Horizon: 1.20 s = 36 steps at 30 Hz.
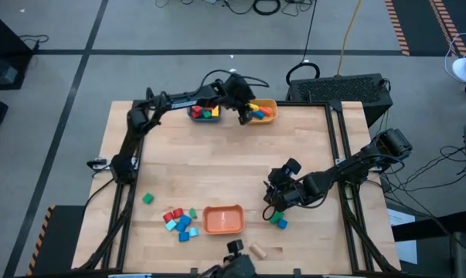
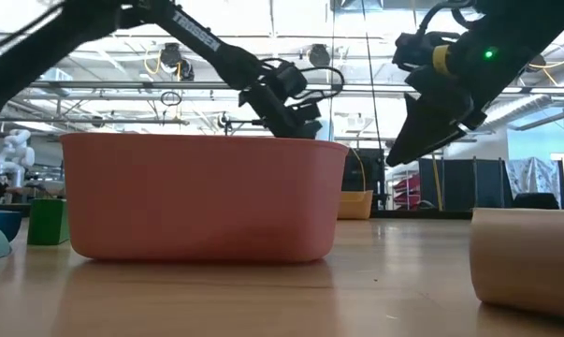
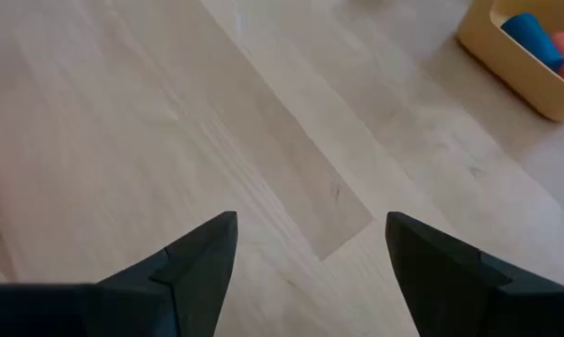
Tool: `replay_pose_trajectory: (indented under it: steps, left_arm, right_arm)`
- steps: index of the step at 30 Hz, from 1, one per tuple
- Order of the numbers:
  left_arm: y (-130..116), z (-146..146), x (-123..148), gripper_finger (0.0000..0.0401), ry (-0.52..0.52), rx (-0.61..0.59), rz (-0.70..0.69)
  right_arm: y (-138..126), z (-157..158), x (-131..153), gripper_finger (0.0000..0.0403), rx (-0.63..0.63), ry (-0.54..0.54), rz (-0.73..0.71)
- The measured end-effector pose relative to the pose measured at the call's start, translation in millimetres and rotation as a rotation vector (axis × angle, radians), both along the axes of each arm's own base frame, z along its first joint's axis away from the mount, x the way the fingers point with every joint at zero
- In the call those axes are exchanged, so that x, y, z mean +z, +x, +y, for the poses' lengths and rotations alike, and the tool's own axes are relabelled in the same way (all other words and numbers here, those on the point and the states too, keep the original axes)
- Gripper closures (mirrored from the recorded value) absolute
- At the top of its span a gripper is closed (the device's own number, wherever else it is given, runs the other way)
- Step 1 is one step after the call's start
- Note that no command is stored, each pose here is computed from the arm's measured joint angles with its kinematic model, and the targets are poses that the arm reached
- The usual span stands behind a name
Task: Sort blocks by size
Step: Put the yellow cylindrical block into the yellow bin
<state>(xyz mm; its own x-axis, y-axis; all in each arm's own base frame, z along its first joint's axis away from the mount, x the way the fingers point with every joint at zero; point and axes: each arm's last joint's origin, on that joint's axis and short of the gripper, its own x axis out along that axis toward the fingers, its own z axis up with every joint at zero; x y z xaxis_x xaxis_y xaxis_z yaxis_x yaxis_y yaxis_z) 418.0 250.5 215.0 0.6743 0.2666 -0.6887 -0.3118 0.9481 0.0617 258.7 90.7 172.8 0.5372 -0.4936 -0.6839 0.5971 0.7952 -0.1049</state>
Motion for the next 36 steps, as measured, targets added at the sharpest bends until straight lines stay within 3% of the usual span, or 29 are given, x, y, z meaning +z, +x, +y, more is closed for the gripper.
replay_pose_trajectory:
  steps: [9, 36]
  left_arm:
    - [5.8, 7.7, -4.7, 0.0269, -0.053, 0.033, 0.101]
    - [6.5, 5.1, -5.1, 0.0253, -0.075, 0.006, 0.097]
  right_arm:
    - [-2.2, -0.9, -1.0, 0.0144, 0.001, -0.01, 0.028]
    - [-2.0, -0.3, -1.3, 0.0144, -0.007, 0.023, 0.021]
